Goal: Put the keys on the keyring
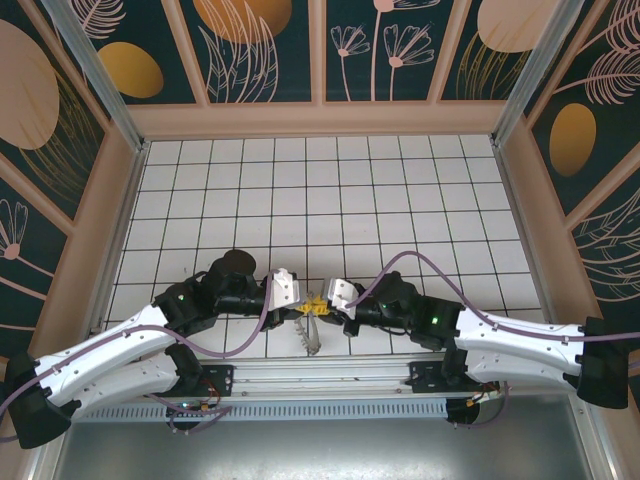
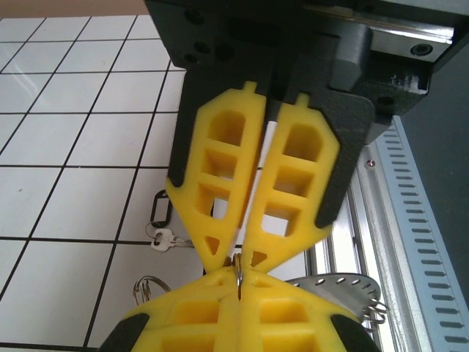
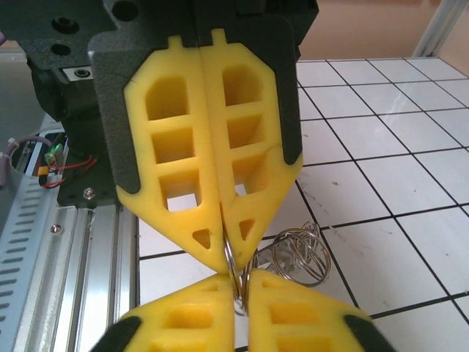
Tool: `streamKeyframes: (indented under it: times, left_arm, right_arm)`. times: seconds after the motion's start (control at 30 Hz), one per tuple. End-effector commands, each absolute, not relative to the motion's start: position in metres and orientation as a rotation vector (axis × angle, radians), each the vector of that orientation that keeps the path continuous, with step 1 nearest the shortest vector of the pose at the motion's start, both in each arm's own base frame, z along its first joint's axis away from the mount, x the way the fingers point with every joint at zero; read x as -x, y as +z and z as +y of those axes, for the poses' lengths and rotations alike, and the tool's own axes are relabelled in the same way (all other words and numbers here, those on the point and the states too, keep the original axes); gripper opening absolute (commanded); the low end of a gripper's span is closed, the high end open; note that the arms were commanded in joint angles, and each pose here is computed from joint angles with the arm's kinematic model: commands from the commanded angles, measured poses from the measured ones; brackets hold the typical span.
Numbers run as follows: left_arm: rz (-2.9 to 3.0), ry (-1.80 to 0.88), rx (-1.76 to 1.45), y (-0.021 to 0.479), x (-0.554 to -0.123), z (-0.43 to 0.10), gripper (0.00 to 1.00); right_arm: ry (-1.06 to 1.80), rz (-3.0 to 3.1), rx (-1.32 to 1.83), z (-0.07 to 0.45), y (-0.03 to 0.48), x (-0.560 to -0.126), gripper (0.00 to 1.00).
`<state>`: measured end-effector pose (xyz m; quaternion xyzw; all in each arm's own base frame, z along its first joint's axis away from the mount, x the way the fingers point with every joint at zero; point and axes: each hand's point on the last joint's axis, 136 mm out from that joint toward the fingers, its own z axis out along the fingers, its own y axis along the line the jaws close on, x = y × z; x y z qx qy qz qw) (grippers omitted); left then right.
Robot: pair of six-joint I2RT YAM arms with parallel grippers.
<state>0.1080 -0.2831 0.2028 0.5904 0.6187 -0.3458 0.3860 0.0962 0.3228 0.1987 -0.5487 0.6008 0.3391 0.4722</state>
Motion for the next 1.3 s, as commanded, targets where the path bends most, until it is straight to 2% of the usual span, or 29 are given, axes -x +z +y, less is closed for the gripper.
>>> streamKeyframes:
  times: [0.0, 0.17, 0.23, 0.27, 0.4, 0.63, 0.93, 1.27]
  left_arm:
    - [1.498, -0.925, -1.496, 0.221, -0.105, -0.291, 0.0]
    - [1.519, -0.925, -1.474, 0.221, -0.107, -0.291, 0.02]
    - [1.518, -0.917, -1.452, 0.224, -0.109, -0.29, 0.2]
    - [1.514, -0.916, -1.437, 0.227, -0.109, -0.289, 0.25]
    - [1.459, -0.927, -1.338, 0.246, -0.109, -0.282, 0.33]
    - [1.365, -1.0, -1.242, 0.272, -0.104, -0.279, 0.33]
    - [1.282, -1.12, -1.259, 0.291, -0.092, -0.289, 0.21]
    - [1.229, -1.142, -1.258, 0.304, -0.088, -0.29, 0.27]
  right_arm:
    - [0.883, 1.353, 1.31, 0.333, 0.234, -0.092, 0.01]
    - [0.891, 1.294, 1.28, 0.326, 0.242, -0.089, 0.0]
    - [0.909, 1.259, 1.248, 0.32, 0.251, -0.087, 0.0]
    - [0.916, 1.244, 1.234, 0.318, 0.255, -0.085, 0.0]
    - [0.953, 1.185, 1.172, 0.305, 0.269, -0.081, 0.0]
    - [1.091, 1.044, 1.073, 0.29, 0.292, -0.067, 0.0]
    - [1.193, 0.969, 0.964, 0.278, 0.307, -0.064, 0.0]
    - [1.223, 0.947, 0.859, 0.265, 0.311, -0.076, 0.0]
